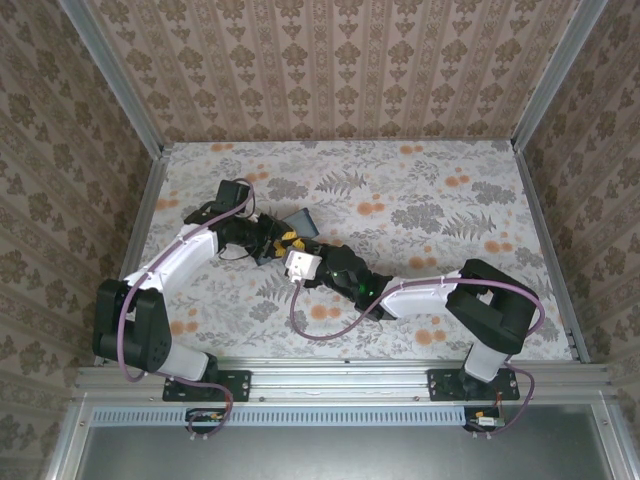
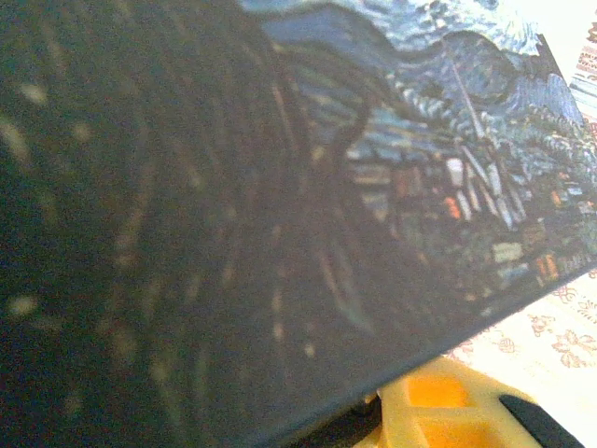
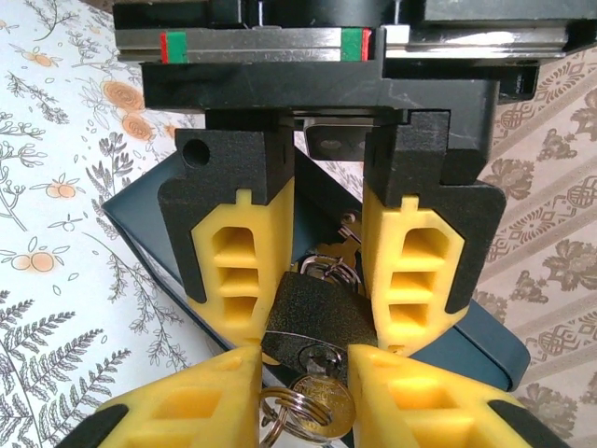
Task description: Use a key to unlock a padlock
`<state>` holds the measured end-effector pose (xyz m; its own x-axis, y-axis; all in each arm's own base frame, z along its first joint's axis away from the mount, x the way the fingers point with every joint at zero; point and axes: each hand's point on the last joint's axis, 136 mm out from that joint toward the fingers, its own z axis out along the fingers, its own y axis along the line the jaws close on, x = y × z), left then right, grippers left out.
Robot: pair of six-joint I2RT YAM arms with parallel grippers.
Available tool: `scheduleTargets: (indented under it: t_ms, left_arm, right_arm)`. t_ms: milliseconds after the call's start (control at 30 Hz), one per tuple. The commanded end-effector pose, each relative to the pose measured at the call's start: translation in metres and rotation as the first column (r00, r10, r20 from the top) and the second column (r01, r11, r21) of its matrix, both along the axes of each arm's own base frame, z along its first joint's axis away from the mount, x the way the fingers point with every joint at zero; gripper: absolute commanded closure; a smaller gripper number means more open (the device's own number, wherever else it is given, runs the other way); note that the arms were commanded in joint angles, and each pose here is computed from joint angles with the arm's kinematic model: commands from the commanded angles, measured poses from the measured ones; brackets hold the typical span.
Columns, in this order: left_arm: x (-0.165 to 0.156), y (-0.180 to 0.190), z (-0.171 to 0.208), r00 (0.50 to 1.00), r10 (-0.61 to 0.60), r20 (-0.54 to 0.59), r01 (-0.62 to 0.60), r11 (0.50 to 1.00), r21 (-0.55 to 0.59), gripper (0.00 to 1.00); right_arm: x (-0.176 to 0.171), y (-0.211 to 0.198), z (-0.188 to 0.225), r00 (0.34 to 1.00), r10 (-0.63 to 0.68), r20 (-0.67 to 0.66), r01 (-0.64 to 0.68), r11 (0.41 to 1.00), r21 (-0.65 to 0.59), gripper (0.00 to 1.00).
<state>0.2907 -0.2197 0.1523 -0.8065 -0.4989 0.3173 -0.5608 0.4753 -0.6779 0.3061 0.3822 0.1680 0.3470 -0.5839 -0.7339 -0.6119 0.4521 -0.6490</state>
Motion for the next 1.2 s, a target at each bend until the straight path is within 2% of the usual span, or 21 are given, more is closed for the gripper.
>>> scheduleTargets:
  t_ms: [0, 200, 433, 700, 733, 767, 800, 867, 967, 1167]
  left_arm:
    - [-0.004, -0.004, 0.019, 0.999, -0.02, 0.047, 0.022, 0.999, -0.048, 1.0]
    - [-0.002, -0.005, 0.021, 0.999, -0.015, 0.047, 0.017, 0.998, -0.059, 1.0]
    - [0.0, -0.006, 0.024, 0.998, -0.013, 0.056, 0.016, 0.997, -0.071, 1.0]
    - [-0.002, -0.002, 0.017, 0.999, -0.005, 0.05, 0.007, 0.999, -0.052, 1.0]
    - [-0.002, -0.001, 0.017, 0.998, -0.007, 0.055, 0.01, 0.999, -0.049, 0.95]
    - [-0.002, -0.001, 0.018, 0.998, -0.014, 0.059, 0.017, 0.999, -0.042, 0.83]
    - [-0.004, 0.001, 0.019, 0.998, -0.026, 0.059, 0.028, 0.999, -0.026, 0.74]
    - [-0.006, 0.007, 0.022, 0.997, -0.039, 0.073, 0.038, 0.999, 0.014, 0.65]
    - [-0.007, 0.019, 0.029, 0.995, -0.035, 0.098, 0.029, 0.997, 0.065, 0.59]
    - [-0.014, 0.034, 0.033, 0.993, -0.016, 0.116, 0.006, 0.996, 0.093, 0.58]
  right_arm:
    - [0.004, 0.007, 0.015, 0.998, 0.001, 0.056, -0.002, 1.0, 0.026, 0.75]
    - [0.008, 0.007, 0.013, 0.998, -0.019, 0.057, 0.017, 0.999, 0.035, 0.85]
    - [0.012, 0.003, 0.007, 0.999, -0.044, 0.023, 0.043, 0.998, 0.052, 0.91]
    - [0.011, -0.002, 0.016, 0.988, -0.084, -0.13, 0.109, 0.974, 0.197, 0.93]
    - [0.011, -0.003, 0.016, 0.986, -0.091, -0.143, 0.12, 0.971, 0.208, 0.93]
    - [0.01, -0.003, 0.016, 0.983, -0.093, -0.161, 0.128, 0.967, 0.221, 0.93]
    - [0.011, -0.005, 0.014, 0.979, -0.103, -0.178, 0.143, 0.963, 0.23, 0.93]
    - [0.013, -0.007, 0.01, 0.974, -0.12, -0.192, 0.163, 0.959, 0.232, 0.94]
    - [0.018, -0.01, 0.002, 0.968, -0.146, -0.206, 0.192, 0.955, 0.225, 0.95]
    - [0.024, -0.014, -0.009, 0.953, -0.149, -0.264, 0.216, 0.944, 0.249, 0.95]
